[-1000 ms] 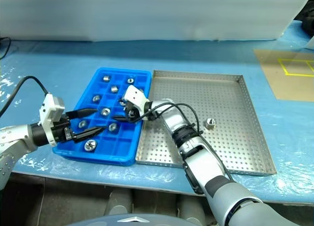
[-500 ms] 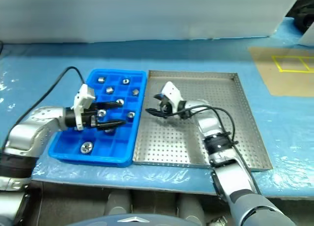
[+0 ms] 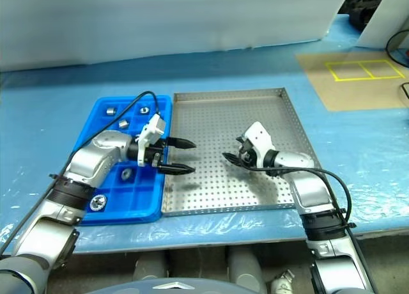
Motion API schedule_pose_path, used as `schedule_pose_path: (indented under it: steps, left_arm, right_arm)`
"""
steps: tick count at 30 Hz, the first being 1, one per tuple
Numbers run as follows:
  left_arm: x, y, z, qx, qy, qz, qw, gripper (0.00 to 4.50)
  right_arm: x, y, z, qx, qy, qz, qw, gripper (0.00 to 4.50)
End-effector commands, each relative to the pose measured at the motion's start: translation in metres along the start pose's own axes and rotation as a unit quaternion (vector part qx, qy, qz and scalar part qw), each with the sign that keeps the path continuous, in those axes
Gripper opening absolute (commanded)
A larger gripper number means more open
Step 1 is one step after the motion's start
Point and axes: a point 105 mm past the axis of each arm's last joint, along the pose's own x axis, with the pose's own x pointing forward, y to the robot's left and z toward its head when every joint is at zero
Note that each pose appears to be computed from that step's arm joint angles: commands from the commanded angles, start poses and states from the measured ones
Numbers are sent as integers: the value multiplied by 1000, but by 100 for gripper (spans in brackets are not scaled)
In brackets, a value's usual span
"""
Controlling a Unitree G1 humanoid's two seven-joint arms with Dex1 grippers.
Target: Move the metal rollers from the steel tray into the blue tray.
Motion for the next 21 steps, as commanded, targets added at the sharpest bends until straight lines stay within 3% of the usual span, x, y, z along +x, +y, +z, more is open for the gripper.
schedule_pose_path:
  steps: [1,10,15,21]
  left_arm:
    - [3,2,8,24,-1,-14,1000,441]
    - [3,1,5,25,1,-18,1000,441]
    - [-1,1,4,23,3,-11,1000,441]
    - [-2,-1,2,24,5,-9,1000,441]
  right_arm:
    - [-6,-1,16,-9,-30,-15,999,363]
    - [-4,-18,-8,14,-13,-65,998,363]
    - [-7,-29,10,50,-59,-83,993,363]
    - [-17,-45,55,78,-137,-83,984,363]
